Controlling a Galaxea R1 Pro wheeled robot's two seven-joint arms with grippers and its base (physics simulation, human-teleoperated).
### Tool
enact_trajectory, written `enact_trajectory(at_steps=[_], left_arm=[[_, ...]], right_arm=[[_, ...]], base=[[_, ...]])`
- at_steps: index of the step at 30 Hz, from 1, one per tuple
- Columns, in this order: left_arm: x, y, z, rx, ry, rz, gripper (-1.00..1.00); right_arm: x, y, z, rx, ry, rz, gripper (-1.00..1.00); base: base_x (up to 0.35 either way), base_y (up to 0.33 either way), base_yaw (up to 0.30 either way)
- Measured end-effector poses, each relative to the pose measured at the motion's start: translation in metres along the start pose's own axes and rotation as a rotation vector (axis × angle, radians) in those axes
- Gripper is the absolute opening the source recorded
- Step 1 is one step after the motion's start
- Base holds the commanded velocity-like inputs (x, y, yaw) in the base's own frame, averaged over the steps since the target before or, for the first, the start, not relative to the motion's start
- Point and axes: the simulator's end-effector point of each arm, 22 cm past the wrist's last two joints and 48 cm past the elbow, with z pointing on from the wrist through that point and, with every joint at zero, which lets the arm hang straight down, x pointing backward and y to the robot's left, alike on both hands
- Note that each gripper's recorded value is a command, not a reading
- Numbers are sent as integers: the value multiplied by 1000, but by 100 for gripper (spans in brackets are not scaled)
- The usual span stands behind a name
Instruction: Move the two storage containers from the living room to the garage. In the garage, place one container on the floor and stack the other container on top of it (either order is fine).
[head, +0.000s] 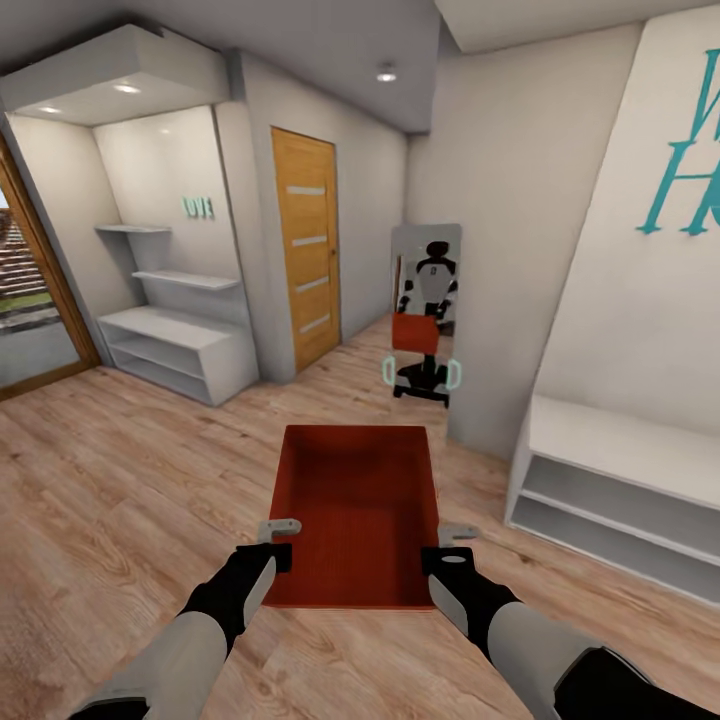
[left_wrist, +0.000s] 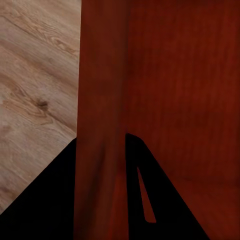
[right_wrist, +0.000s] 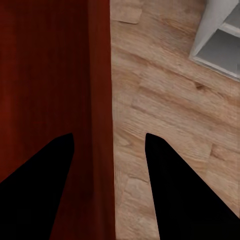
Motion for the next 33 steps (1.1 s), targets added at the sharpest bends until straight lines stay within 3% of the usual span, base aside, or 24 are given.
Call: enact_trajectory(at_steps=[33], left_arm=[[0,0,0,0,0,1,-100]], right_arm=[[0,0,0,0,0,1,-100]], base=[[323,0,269]])
